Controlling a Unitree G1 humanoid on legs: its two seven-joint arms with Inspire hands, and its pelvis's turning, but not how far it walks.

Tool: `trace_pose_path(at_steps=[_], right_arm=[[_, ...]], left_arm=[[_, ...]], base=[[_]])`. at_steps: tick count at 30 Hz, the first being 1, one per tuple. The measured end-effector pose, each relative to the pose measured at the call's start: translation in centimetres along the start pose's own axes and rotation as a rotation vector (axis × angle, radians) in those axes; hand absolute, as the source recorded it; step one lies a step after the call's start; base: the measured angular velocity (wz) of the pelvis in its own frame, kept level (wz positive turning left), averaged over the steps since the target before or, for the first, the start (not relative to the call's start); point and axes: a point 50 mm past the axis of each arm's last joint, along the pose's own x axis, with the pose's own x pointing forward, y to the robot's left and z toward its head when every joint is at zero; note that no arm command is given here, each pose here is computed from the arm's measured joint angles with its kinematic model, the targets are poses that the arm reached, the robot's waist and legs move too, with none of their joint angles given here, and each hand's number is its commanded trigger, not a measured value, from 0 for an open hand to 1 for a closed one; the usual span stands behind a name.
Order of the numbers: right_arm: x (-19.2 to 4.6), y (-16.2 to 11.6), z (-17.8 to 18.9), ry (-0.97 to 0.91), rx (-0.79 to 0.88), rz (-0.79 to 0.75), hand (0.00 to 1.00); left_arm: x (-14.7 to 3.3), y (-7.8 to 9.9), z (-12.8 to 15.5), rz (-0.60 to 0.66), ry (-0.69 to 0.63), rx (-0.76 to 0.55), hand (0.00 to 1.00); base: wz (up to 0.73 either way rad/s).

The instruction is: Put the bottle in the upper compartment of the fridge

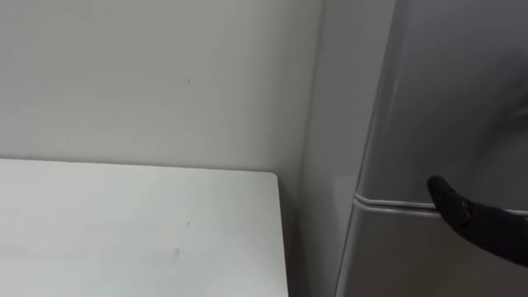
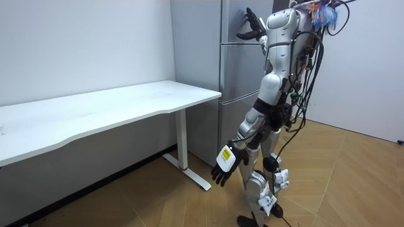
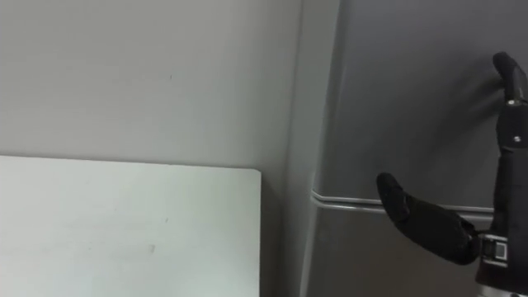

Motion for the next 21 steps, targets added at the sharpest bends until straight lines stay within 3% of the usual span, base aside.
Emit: trace_pose_path(at_steps=[21], right_arm=[[0.32,-0.77,-0.80,0.043,-0.067,0.067,0.00]], left_arm=[[-0.46,0.21,-0.12,-0.004,-0.023,-0.011,0.00]], base=[[0.00]])
